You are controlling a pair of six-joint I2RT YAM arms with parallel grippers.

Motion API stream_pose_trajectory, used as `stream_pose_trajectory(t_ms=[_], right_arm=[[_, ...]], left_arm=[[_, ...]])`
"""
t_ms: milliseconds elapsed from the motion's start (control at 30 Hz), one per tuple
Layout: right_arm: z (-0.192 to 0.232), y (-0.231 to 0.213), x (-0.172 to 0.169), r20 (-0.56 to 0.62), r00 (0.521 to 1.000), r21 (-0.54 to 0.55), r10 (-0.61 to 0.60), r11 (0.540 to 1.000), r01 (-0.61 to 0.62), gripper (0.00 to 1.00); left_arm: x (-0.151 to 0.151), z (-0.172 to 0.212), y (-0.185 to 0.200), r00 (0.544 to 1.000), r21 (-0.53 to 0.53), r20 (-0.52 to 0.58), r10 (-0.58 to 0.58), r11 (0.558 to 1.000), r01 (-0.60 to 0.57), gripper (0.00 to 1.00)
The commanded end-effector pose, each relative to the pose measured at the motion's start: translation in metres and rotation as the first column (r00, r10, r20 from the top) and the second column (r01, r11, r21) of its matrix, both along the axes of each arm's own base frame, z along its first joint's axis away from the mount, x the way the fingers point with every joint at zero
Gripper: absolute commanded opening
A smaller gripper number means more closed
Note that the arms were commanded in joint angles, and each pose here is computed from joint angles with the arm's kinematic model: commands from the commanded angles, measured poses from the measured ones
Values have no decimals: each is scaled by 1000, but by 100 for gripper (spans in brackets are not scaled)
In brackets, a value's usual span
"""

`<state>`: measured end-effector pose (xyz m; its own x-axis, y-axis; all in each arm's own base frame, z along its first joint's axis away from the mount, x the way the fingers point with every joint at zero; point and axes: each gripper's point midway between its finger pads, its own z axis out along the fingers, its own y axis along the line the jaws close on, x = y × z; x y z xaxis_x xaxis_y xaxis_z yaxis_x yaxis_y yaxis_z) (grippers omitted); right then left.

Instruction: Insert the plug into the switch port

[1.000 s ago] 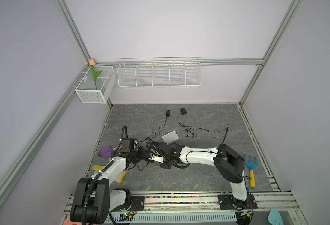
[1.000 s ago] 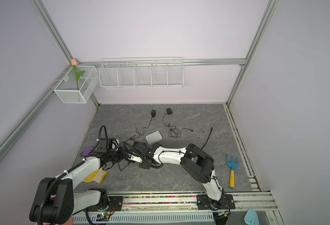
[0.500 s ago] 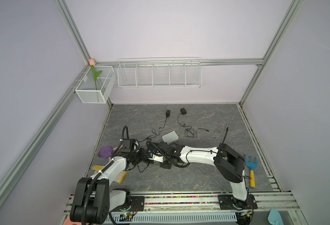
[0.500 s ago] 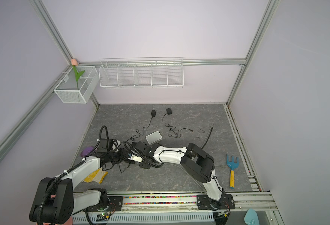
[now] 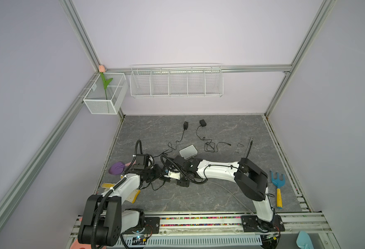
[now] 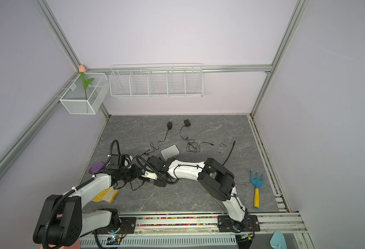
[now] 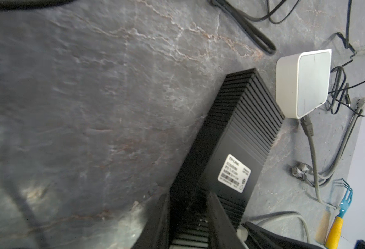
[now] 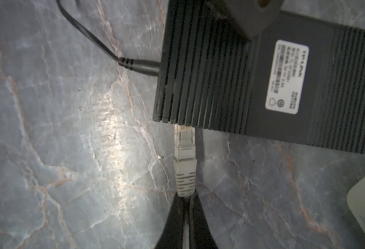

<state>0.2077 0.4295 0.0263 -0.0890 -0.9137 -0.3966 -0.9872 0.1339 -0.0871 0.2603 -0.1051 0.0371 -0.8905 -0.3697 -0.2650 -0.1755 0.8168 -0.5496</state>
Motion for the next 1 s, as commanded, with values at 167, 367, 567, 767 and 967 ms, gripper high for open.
stream_pose_trajectory(t_ms=[167,367,567,767,967], right_arm=[[24,38,6,24,999,181,-47,983,42,6],[37,45,15,55,992,251,-116,963,98,6],[59,51,17,91,983,363,-162,924,118,6],[74,50,12,130,976,419,-177,902,108,6],[78,53,6,150,972,437,-178,894,97,6]], left_arm=[[-19,-7,-16,996,8,-34,-78,997,78,30],[-21,-6,-19,996,17,-32,-87,996,88,30],[-24,-6,-19,996,14,-28,-90,996,90,30],[-24,-4,-18,996,16,-22,-88,996,88,31],[-24,-5,-18,996,19,-23,-86,996,87,31]])
